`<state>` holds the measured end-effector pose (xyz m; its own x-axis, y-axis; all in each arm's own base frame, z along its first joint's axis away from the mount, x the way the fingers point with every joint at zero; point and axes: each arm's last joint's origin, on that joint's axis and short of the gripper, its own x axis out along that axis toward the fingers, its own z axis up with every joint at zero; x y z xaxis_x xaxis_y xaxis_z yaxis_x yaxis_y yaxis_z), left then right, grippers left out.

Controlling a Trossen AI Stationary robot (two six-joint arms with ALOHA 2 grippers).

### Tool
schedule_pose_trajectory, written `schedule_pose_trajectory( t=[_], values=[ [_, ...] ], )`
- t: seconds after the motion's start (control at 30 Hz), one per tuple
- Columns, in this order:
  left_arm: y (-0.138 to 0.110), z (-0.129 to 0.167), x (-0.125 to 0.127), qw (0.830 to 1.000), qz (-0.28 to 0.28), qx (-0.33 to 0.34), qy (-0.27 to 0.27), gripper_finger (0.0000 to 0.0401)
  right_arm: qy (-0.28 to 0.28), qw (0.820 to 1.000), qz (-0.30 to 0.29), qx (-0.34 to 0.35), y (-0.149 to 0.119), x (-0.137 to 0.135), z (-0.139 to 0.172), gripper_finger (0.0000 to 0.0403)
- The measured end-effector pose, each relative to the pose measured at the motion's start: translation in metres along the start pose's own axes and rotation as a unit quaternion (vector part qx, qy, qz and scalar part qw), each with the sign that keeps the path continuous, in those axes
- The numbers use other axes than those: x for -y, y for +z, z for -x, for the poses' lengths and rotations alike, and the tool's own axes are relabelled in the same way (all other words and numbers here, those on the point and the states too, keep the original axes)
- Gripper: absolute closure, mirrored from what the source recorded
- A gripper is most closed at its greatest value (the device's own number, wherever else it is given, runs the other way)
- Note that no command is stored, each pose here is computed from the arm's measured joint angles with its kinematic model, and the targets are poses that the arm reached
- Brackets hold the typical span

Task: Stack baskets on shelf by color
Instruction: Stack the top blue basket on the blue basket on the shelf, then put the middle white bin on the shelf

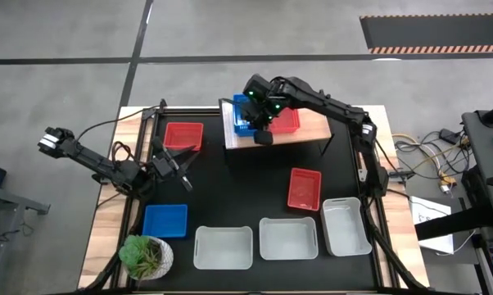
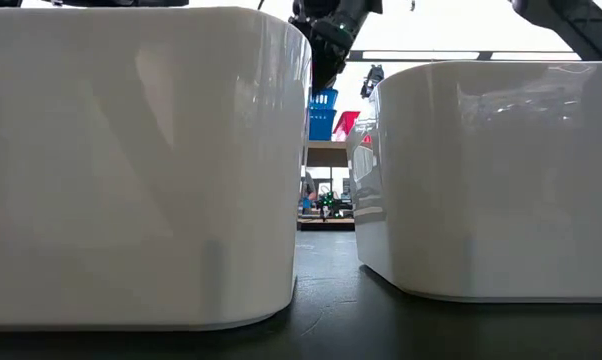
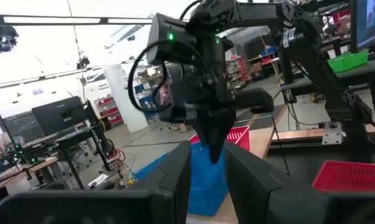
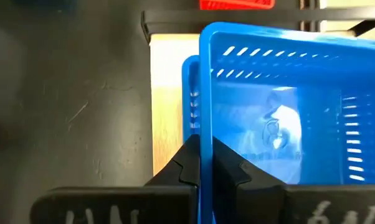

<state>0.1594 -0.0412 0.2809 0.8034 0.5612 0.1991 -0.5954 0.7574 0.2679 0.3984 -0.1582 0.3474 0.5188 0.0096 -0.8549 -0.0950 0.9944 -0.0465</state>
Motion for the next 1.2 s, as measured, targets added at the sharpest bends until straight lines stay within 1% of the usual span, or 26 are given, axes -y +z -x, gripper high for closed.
schedule_pose_trajectory(
  t=[0.17, 0.37, 0.43, 0.53, 0.6, 0.63, 0.7, 0.73, 0.8, 0.87, 0.93, 1.03, 1.1, 1.2],
  values=[
    [0.000, 0.000, 0.000, 1.000, 0.001, 0.000, 0.000, 0.0322, 0.009, 1.000, 0.015, -0.006, 0.001, -0.002, -0.008, 0.0378],
    [0.000, 0.000, 0.000, 1.000, 0.002, 0.000, -0.001, 0.0322, 0.024, 0.999, 0.022, 0.007, 0.003, -0.005, -0.004, 0.0326],
    [0.000, 0.000, 0.000, 1.000, 0.004, 0.000, -0.001, 0.0322, 0.021, 0.999, 0.019, 0.016, 0.005, -0.007, 0.003, 0.0306],
    [0.000, 0.000, 0.000, 1.000, 0.014, 0.001, -0.002, 0.0322, 0.018, 0.999, 0.011, 0.028, 0.005, -0.013, 0.027, 0.0280],
    [-0.001, 0.000, 0.002, 1.000, 0.023, 0.002, -0.006, 0.0322, 0.037, 0.999, 0.008, 0.026, -0.001, -0.020, 0.045, 0.0269],
    [-0.001, -0.001, 0.004, 0.999, 0.030, 0.002, -0.012, 0.0322, 0.057, 0.998, 0.006, 0.024, -0.004, -0.025, 0.052, 0.0266],
    [-0.003, -0.002, 0.009, 0.998, 0.058, 0.007, -0.037, 0.0322, 0.111, 0.993, 0.009, 0.036, -0.010, -0.037, 0.063, 0.0268],
    [-0.005, -0.003, 0.013, 0.995, 0.078, 0.011, -0.058, 0.0322, 0.145, 0.988, 0.024, 0.054, -0.011, -0.046, 0.066, 0.0272],
    [-0.011, -0.005, 0.026, 0.986, 0.116, 0.014, -0.116, 0.0322, 0.211, 0.969, 0.073, 0.107, -0.012, -0.067, 0.070, 0.0285],
    [-0.018, -0.008, 0.040, 0.975, 0.147, 0.004, -0.169, 0.0322, 0.252, 0.947, 0.120, 0.157, -0.015, -0.091, 0.069, 0.0301],
    [-0.021, -0.012, 0.053, 0.963, 0.180, -0.006, -0.201, 0.0322, 0.254, 0.938, 0.157, 0.176, -0.022, -0.117, 0.063, 0.0319],
    [-0.023, -0.017, 0.072, 0.952, 0.212, -0.029, -0.220, 0.0322, 0.213, 0.939, 0.191, 0.190, -0.037, -0.150, 0.053, 0.0344],
    [-0.027, -0.022, 0.084, 0.949, 0.217, -0.044, -0.224, 0.0322, 0.182, 0.944, 0.197, 0.192, -0.049, -0.169, 0.050, 0.0358],
    [-0.026, -0.030, 0.098, 0.949, 0.214, -0.052, -0.225, 0.0322, 0.148, 0.954, 0.179, 0.189, -0.067, -0.193, 0.050, 0.0376]
  ],
)
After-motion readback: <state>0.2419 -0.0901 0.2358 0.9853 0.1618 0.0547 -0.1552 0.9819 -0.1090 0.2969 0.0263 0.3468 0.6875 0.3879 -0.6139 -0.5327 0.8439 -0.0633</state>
